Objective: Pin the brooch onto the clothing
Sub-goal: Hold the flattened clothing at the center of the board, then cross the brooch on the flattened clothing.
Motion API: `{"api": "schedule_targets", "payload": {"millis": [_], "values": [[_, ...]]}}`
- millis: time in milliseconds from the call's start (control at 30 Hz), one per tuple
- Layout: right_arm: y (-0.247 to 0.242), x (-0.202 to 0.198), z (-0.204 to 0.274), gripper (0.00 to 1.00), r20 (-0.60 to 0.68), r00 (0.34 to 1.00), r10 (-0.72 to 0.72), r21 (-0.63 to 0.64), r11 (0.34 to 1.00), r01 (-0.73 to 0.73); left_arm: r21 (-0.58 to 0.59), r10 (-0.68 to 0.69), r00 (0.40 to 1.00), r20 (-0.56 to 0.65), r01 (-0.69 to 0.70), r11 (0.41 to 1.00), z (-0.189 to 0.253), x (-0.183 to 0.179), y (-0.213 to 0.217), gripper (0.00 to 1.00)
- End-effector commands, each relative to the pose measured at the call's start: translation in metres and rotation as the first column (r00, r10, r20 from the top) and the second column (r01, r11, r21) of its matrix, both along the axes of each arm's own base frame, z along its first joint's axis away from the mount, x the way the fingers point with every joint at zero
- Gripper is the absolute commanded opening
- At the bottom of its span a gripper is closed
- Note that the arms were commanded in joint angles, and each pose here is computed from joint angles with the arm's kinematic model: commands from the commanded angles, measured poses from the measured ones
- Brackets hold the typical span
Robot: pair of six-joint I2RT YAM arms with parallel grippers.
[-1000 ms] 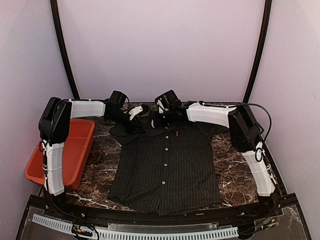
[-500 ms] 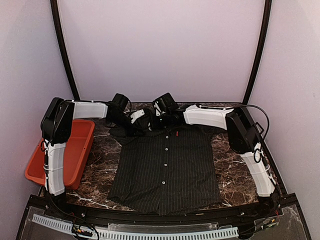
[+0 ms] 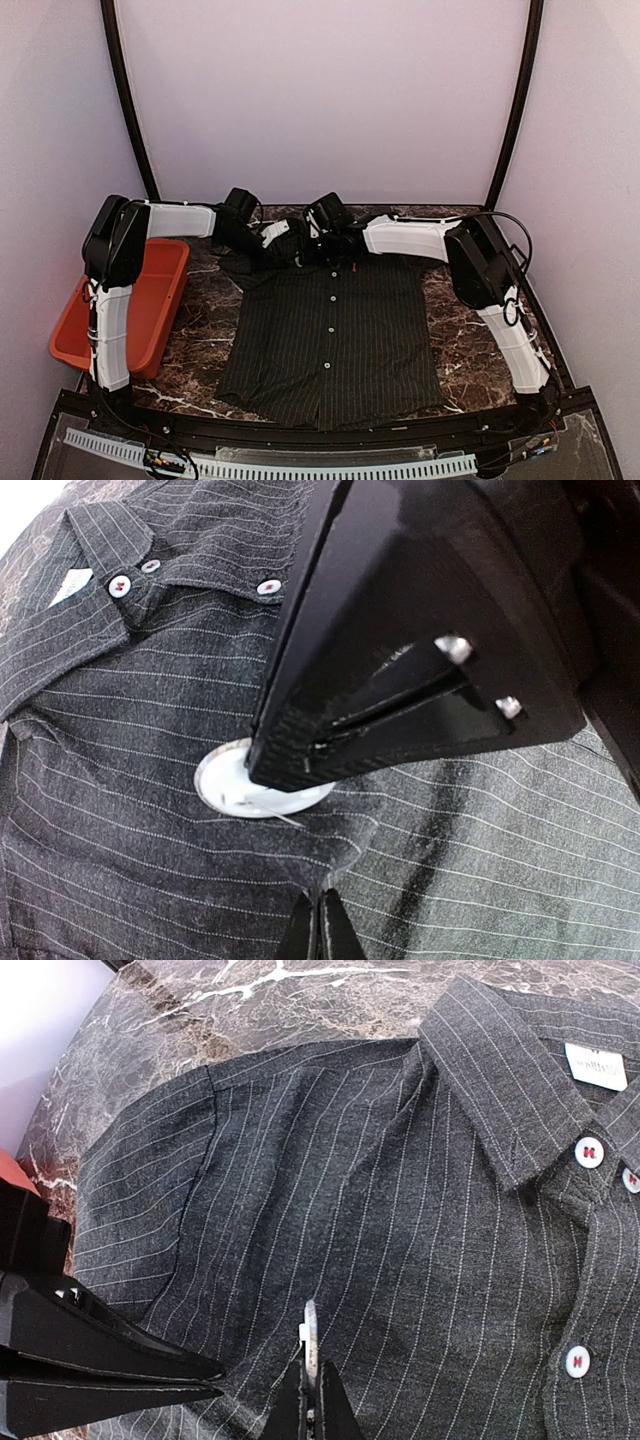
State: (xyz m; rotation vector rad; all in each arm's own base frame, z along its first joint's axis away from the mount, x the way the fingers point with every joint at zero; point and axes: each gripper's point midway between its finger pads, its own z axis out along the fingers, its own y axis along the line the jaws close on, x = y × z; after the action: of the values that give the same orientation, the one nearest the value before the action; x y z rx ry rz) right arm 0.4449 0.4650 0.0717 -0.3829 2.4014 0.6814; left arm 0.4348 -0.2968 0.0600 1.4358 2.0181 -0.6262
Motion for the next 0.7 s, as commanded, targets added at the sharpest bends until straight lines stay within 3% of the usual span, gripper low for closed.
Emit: {"api": "schedule_targets", "payload": {"millis": [0, 667], "values": [[0.008, -0.002, -0.005, 0.0, 0.003, 1.0, 0.004, 0.017, 1.0, -0.004, -0.012, -0.014, 1.0, -0.015, 0.014, 1.0, 0.004, -0.004, -0.004, 0.01], [0.019, -0.006, -0.007, 0.0, -0.015, 1.0, 0.027, 0.041, 0.999, -0.027, -0.037, -0.045, 0.999, -0.027, 0.044, 0.998, 0.008, -0.01, -0.008, 0.01]]}}
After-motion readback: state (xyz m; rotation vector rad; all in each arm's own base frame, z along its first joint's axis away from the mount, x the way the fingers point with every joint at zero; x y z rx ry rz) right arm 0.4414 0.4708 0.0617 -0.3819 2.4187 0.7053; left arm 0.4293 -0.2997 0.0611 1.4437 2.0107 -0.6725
